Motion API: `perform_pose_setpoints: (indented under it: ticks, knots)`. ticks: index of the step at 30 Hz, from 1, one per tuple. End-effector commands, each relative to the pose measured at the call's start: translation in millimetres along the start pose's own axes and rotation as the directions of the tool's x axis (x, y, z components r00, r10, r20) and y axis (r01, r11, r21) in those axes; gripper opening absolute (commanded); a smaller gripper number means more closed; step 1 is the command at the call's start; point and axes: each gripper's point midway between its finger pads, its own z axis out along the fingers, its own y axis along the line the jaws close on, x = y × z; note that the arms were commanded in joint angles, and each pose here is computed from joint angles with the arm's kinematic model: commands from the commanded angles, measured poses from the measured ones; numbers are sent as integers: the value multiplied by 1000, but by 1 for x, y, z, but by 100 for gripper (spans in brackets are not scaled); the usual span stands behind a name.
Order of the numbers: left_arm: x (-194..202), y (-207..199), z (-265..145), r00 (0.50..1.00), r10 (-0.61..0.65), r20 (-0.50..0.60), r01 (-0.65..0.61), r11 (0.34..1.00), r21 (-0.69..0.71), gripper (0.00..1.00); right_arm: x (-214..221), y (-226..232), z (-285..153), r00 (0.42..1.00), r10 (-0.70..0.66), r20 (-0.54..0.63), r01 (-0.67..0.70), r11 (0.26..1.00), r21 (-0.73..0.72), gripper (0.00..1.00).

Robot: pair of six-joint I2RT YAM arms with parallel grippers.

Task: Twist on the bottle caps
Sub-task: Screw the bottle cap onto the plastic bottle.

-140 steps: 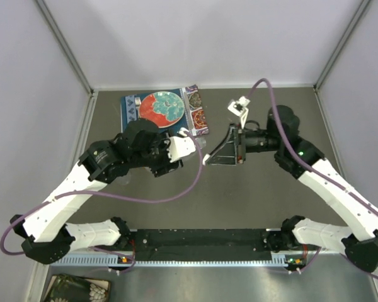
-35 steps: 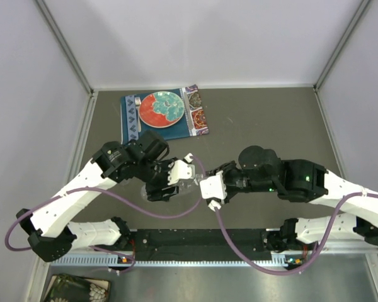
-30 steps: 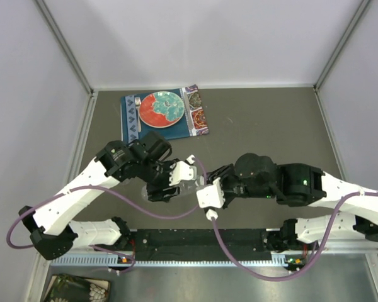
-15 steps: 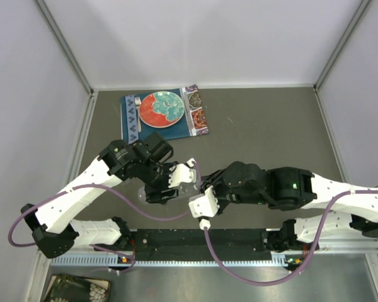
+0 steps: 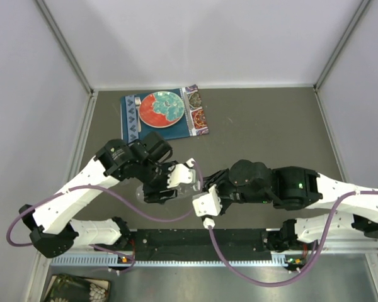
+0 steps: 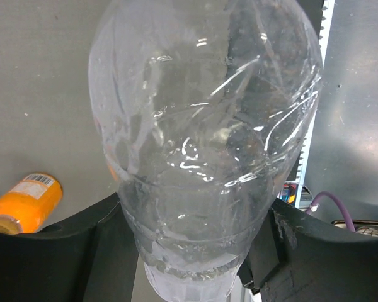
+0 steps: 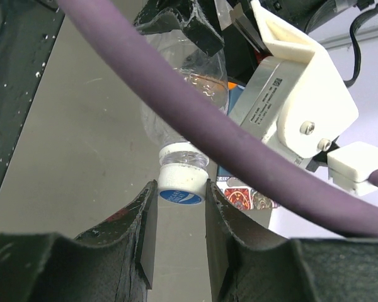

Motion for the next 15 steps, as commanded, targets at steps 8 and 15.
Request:
perform_pose_setpoints:
  ticks: [8,15]
  knots:
    - [-66,44,-46,964,44,261,23,968,-250,18,-39,24,4,969,142,204,-126,988,-89,6]
    - [-64,41,-47,964,41,262,24,970,-241,21,-39,30,6,964,162,211,-141,984,-111,6]
